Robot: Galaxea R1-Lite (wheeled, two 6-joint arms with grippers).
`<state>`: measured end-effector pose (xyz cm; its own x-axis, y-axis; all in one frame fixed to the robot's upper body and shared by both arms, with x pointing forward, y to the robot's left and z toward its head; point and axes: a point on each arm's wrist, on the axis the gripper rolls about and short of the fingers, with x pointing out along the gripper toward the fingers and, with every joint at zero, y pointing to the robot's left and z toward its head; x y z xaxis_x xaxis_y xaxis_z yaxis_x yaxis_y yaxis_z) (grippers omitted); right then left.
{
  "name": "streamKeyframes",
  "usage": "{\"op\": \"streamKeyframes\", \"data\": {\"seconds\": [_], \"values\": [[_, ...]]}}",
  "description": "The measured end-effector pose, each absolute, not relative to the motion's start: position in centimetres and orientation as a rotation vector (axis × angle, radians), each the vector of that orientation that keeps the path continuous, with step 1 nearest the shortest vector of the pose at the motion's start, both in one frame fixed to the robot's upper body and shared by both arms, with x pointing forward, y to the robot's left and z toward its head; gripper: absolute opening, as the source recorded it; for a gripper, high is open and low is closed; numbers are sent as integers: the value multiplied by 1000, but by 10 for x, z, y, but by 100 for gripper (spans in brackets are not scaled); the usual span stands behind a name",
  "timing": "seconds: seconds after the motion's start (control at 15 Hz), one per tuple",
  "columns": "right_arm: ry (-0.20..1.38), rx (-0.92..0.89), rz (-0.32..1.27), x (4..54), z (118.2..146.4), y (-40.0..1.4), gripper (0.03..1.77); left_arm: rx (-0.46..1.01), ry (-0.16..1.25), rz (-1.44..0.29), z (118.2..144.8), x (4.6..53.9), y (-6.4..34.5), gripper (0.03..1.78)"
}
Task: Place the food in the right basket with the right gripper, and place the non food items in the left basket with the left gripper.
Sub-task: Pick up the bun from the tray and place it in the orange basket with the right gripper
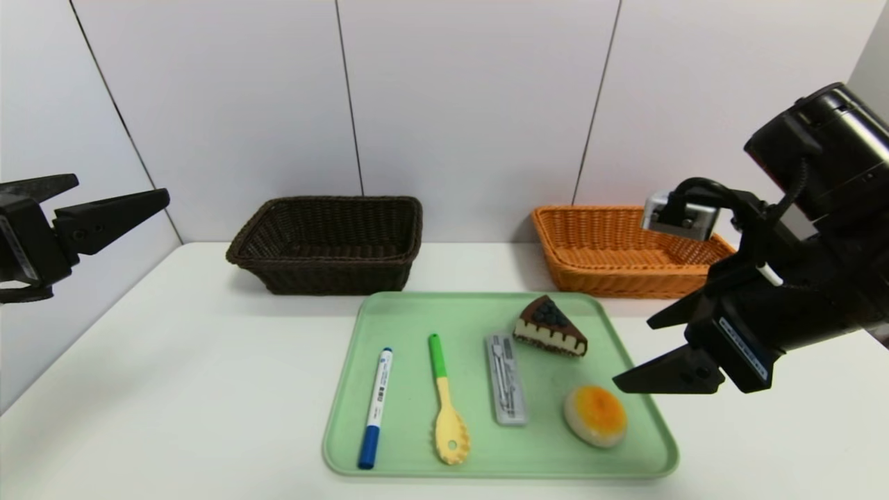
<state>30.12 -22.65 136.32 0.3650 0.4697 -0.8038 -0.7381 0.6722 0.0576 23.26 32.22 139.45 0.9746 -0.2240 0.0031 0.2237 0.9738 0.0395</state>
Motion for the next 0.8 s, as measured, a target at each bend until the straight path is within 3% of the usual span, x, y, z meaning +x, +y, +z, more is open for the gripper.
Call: {"op": "streamKeyframes", "data": {"seconds": [0.8], "values": [[1149,-463,825,348,1292,-205,171,45,10,-225,1386,229,322,169]]}}
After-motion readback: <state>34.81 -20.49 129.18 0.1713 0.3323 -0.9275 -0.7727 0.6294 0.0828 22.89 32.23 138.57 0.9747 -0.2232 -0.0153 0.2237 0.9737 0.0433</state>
